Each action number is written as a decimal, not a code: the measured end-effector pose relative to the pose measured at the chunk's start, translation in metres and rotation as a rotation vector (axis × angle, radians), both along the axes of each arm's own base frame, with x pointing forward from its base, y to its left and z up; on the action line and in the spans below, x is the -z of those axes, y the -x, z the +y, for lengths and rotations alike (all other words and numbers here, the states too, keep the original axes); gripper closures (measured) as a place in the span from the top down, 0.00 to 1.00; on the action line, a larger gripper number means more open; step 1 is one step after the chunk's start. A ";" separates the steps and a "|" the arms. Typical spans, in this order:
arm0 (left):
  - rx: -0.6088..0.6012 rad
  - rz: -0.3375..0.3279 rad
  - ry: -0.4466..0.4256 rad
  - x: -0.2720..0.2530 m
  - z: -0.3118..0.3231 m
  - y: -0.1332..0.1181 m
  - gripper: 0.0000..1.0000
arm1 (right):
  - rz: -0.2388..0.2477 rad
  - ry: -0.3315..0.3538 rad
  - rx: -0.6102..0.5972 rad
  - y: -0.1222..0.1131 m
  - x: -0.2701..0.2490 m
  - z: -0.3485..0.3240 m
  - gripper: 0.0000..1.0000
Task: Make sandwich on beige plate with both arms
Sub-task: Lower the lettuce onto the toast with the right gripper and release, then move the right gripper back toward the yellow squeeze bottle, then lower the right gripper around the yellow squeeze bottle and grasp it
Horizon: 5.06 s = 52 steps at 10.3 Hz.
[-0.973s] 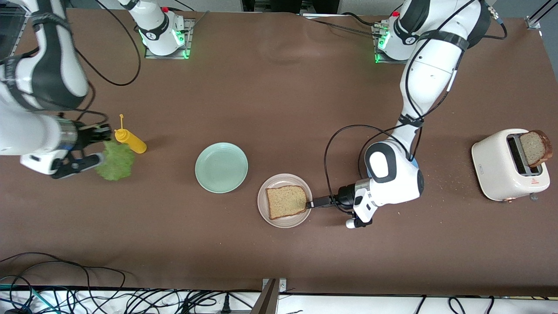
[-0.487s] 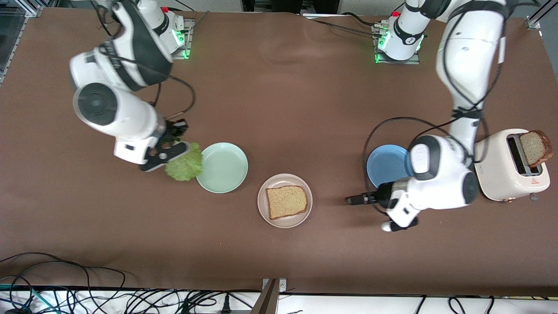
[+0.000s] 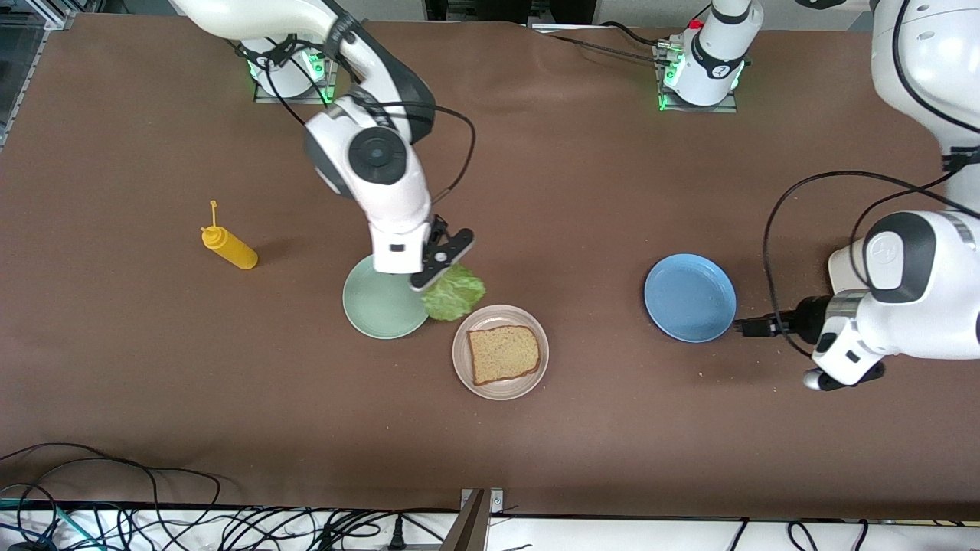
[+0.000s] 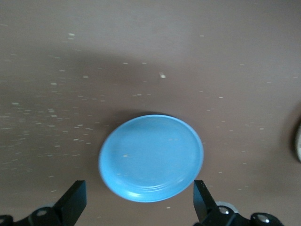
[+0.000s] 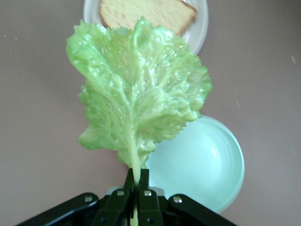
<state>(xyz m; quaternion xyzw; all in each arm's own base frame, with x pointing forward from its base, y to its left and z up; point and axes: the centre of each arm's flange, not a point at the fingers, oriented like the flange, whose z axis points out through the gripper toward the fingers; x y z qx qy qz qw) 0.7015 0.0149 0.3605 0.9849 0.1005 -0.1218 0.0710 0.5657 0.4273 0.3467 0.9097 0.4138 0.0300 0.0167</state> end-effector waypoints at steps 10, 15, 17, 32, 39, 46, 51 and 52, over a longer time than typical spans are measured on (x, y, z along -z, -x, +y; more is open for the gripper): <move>-0.026 -0.057 -0.153 -0.054 0.061 0.007 1.00 | -0.205 -0.199 -0.174 -0.063 0.117 0.032 0.04; -0.020 -0.049 -0.148 -0.079 0.057 0.013 1.00 | -0.225 -0.204 -0.287 -0.054 0.136 0.056 0.04; -0.031 -0.073 -0.151 -0.097 0.063 0.017 1.00 | -0.229 -0.192 -0.284 -0.057 0.139 0.051 0.04; 0.063 -0.223 -0.145 -0.184 0.051 0.029 1.00 | -0.235 -0.203 -0.137 -0.083 0.139 0.025 0.78; 0.115 -0.248 -0.143 -0.199 0.051 0.034 1.00 | -0.019 -0.084 0.066 -0.110 -0.003 -0.056 1.00; 0.115 -0.242 -0.142 -0.196 0.052 0.034 1.00 | 0.201 0.239 0.391 -0.077 -0.142 -0.232 1.00; 0.116 -0.240 -0.142 -0.195 0.051 0.034 1.00 | 0.273 0.261 0.534 -0.018 -0.141 -0.378 1.00; 0.116 -0.240 -0.142 -0.195 0.051 0.034 1.00 | 0.274 0.232 0.513 -0.007 -0.131 -0.412 1.00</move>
